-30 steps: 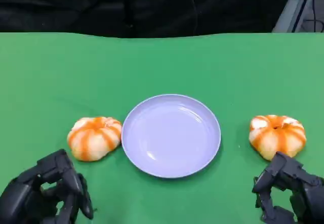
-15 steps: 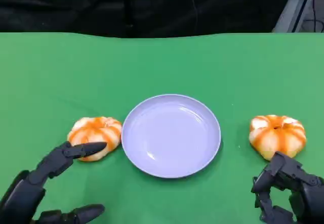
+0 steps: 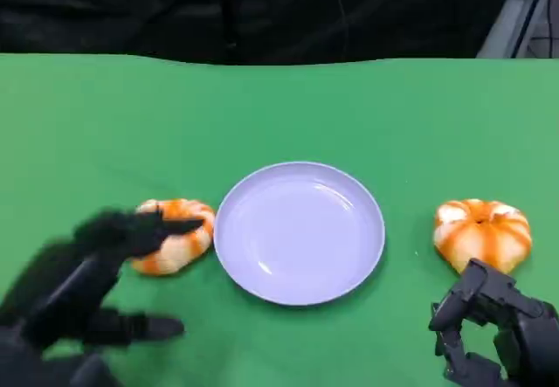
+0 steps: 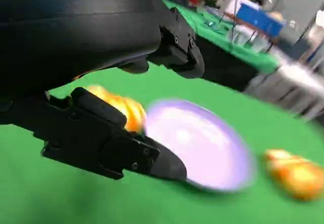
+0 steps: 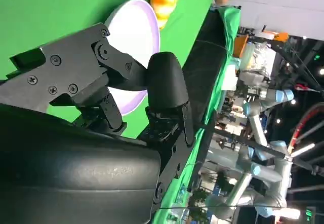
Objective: Grasp the bread from the table and place it into the plate.
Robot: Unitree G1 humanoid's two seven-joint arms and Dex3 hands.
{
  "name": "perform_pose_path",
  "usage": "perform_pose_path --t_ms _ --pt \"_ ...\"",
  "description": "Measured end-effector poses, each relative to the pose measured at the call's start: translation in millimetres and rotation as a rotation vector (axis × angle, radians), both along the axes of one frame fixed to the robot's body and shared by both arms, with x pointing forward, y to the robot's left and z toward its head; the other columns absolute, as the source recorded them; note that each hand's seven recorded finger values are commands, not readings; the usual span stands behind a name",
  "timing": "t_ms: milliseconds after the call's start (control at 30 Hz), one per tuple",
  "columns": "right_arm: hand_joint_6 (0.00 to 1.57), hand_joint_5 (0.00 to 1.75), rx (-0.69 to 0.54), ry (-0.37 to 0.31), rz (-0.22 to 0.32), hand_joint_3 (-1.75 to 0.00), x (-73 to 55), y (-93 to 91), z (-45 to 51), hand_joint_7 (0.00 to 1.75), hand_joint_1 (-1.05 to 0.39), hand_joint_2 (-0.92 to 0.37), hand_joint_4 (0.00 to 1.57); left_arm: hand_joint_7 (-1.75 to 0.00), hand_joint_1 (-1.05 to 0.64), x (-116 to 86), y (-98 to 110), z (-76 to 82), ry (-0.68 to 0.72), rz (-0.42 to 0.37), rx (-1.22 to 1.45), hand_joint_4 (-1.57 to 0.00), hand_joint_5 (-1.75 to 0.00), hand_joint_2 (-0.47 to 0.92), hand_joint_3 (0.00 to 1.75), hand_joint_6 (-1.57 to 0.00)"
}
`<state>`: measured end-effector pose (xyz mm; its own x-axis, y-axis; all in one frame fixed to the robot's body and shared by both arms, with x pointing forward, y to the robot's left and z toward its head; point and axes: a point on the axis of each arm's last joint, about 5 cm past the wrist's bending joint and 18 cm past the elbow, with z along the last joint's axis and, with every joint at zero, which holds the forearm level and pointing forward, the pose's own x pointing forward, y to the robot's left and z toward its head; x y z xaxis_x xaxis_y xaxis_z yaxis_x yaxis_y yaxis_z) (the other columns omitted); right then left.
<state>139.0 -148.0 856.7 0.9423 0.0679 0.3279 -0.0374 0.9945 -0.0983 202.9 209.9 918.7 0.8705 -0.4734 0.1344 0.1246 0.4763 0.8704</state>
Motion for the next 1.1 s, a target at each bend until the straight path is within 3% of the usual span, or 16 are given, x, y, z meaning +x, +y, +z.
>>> perform_pose_path --t_ms 133,300,567,833,1100 --pt "0.68 1.75 0.003 0.005 -0.008 -0.93 -0.9 -1.0 -0.6 1.62 -0.15 -0.66 0.81 0.00 -0.74 23.2 -6.0 6.4 -0.057 0.010 0.104 -0.35 -0.19 0.78 0.01 -0.53" --pt "0.69 1.75 -0.002 0.004 -0.006 -0.94 -0.1 -0.3 -0.2 1.62 -0.15 -0.66 0.81 0.00 -0.73 24.9 -8.2 -8.2 0.007 0.020 0.161 -0.37 -0.15 0.80 0.01 -0.51" --pt "0.68 1.75 -0.002 0.004 -0.011 -0.95 -0.3 0.2 -0.2 1.62 -0.14 -0.66 0.80 0.00 -0.72 40.1 -10.0 -12.8 0.020 0.024 0.212 -0.38 -0.09 0.83 0.01 -0.50" --pt "0.69 1.75 -0.001 0.002 -0.013 -0.97 0.1 0.6 0.2 1.62 -0.16 -0.65 0.82 0.00 -0.72 42.7 -10.3 -33.8 0.097 0.033 0.252 -0.41 -0.06 0.85 0.00 -0.51" --pt "0.70 1.75 0.001 0.003 -0.020 -0.97 0.5 1.2 1.7 1.62 -0.15 -0.64 0.82 0.00 -0.73 51.3 -8.4 -43.2 0.143 0.059 0.278 -0.41 -0.03 0.87 0.01 -0.49"
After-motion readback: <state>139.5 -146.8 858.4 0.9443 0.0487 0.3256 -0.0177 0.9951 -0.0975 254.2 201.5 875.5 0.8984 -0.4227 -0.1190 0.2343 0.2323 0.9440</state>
